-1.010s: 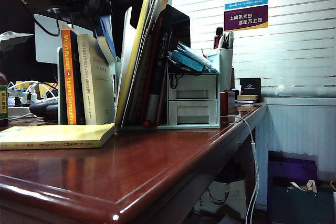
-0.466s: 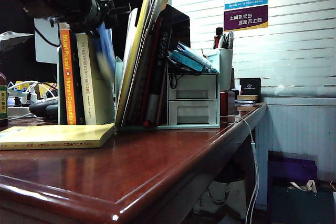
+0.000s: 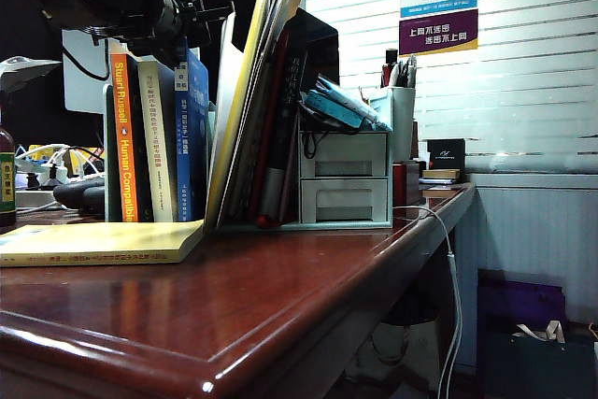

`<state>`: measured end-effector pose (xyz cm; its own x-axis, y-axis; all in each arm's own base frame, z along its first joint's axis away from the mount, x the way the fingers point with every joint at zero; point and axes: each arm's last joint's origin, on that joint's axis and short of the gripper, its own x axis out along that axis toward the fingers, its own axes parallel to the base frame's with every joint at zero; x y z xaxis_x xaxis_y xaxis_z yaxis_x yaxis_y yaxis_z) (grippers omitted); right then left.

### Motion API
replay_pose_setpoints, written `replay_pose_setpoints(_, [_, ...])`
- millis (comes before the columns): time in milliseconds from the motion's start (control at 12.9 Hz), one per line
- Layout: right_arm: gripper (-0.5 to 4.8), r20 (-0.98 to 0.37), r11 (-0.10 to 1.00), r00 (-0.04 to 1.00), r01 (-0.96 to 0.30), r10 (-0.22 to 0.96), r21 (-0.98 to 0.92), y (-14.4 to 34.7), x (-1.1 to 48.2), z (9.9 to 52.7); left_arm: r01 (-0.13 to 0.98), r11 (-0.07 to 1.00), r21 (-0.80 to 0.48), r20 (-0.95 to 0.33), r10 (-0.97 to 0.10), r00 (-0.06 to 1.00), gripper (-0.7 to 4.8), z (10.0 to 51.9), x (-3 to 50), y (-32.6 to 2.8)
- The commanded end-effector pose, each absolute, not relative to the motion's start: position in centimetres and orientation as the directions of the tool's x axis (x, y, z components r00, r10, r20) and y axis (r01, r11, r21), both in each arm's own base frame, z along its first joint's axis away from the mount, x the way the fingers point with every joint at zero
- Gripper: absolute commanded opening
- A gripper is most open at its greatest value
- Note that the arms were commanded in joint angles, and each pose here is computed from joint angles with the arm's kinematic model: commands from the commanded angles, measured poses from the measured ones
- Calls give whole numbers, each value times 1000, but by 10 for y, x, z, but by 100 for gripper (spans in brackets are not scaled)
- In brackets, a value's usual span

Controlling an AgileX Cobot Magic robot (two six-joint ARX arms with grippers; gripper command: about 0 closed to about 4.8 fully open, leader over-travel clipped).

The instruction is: Pick up the blue book and put it on the bookshelf.

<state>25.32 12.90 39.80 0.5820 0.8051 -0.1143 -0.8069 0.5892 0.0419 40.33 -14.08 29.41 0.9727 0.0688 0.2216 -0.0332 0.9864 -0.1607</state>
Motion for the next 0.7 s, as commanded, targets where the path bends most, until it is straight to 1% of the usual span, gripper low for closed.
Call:
replay_pose_setpoints(78, [-1, -92, 584, 580, -811, 810, 31, 128, 251, 403, -36, 987, -159, 333, 88, 939, 193, 342, 380, -132])
replay_pose_setpoints(155, [-1, -91, 584, 580, -811, 810, 31, 128, 251, 403, -32, 986, -165, 346, 88, 934, 193, 362, 366, -127])
replay_pose_setpoints(233, [-1, -91, 584, 580, -811, 810, 31, 128, 251, 403, -25, 988, -150, 312, 72, 947, 193, 380, 349, -124])
replay_pose_setpoints(311, [-1, -90, 584, 580, -811, 810, 30, 128, 251, 403, -19, 991, -133, 247, 51, 968, 193, 389, 335, -123])
replay_pose_setpoints(388, [-1, -85, 584, 580, -811, 810, 27, 128, 251, 404, -4, 991, -133, 152, 24, 988, 192, 392, 322, -124])
replay_pose_setpoints(466, [-1, -61, 584, 582, -812, 811, 15, 128, 251, 406, 35, 984, -177, 8, -34, 999, 192, 378, 307, -129])
replay_pose_setpoints(544, [-1, -46, 584, 583, -812, 811, 9, 128, 250, 409, 10, 983, -181, -46, -18, 999, 192, 352, 299, -137])
replay_pose_setpoints(699, [-1, -37, 584, 583, -812, 811, 4, 126, 246, 412, -24, 981, -191, -130, -1, 992, 192, 315, 297, -141])
